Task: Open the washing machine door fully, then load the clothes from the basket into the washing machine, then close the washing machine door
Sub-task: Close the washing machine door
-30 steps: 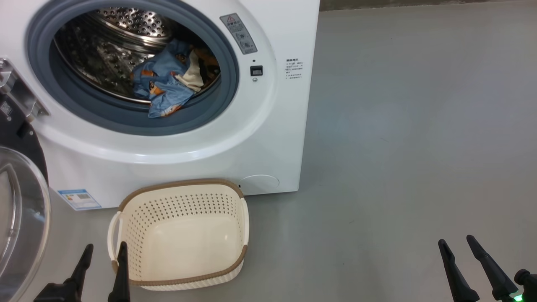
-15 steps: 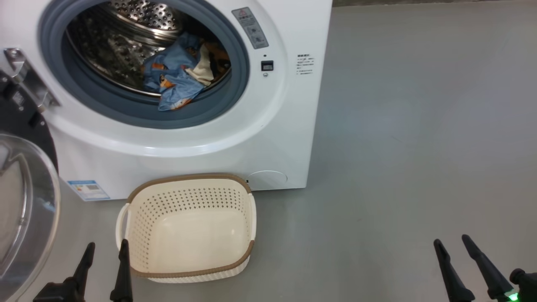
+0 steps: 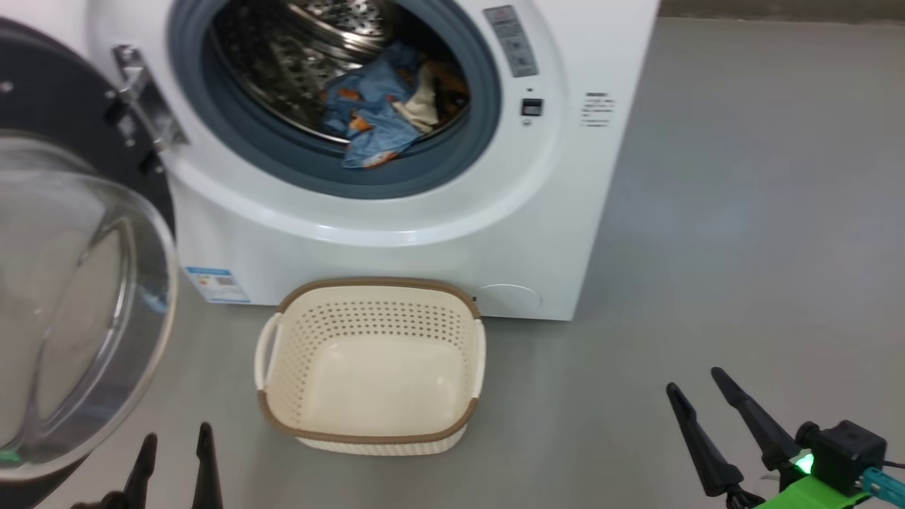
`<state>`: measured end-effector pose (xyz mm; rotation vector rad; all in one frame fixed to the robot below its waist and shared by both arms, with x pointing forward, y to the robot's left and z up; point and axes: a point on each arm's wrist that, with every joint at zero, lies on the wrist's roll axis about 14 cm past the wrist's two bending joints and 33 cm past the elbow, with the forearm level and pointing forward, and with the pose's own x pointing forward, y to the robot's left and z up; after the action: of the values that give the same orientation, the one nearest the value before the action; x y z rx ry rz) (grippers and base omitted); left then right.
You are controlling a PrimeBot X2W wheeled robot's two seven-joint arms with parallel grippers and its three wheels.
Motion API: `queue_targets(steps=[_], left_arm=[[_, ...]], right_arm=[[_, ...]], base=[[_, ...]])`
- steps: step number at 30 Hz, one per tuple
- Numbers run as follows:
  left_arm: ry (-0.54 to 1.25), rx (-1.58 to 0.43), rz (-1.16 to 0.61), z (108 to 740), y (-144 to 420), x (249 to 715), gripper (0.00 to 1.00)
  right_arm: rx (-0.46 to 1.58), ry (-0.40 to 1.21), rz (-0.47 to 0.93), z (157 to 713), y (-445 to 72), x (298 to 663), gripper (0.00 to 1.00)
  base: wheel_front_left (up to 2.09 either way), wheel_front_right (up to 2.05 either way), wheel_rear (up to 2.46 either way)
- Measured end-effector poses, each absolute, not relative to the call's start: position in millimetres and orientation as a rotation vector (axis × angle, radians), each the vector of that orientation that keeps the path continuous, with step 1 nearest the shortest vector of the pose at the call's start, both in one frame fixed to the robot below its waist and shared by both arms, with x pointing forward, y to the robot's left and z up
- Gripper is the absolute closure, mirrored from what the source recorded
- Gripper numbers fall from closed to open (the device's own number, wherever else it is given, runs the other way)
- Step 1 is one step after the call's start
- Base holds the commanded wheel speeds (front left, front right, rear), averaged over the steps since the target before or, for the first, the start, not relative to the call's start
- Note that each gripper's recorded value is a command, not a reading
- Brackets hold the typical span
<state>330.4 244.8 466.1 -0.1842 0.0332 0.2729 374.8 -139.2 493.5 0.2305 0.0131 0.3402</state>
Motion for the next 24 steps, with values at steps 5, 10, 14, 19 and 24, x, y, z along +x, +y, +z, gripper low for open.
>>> queue_targets(steps=[5, 10, 14, 19, 24], left_arm=[[0.051, -0.190, 0.355, 460, 262, 306, 0.00], [0.041, -0.198, 0.423, 462, 277, 286, 0.00], [0.049, -0.199, 0.477, 458, 288, 267, 0.00], [0.034, -0.210, 0.532, 461, 298, 252, 0.00], [0.039, -0.217, 0.578, 459, 305, 235, 0.00]], right_arm=[[0.235, 0.022, 0.440, 494, -107, 381, 0.00], [0.235, 0.034, 0.546, 494, -73, 382, 0.00], [0.232, 0.041, 0.623, 495, -48, 380, 0.00], [0.234, 0.048, 0.689, 496, -27, 380, 0.00], [0.238, 0.046, 0.734, 498, -12, 382, 0.00]], base=[[0.00, 0.00, 0.00], [0.00, 0.00, 0.00], [0.00, 0.00, 0.00], [0.00, 0.00, 0.00], [0.00, 0.00, 0.00]])
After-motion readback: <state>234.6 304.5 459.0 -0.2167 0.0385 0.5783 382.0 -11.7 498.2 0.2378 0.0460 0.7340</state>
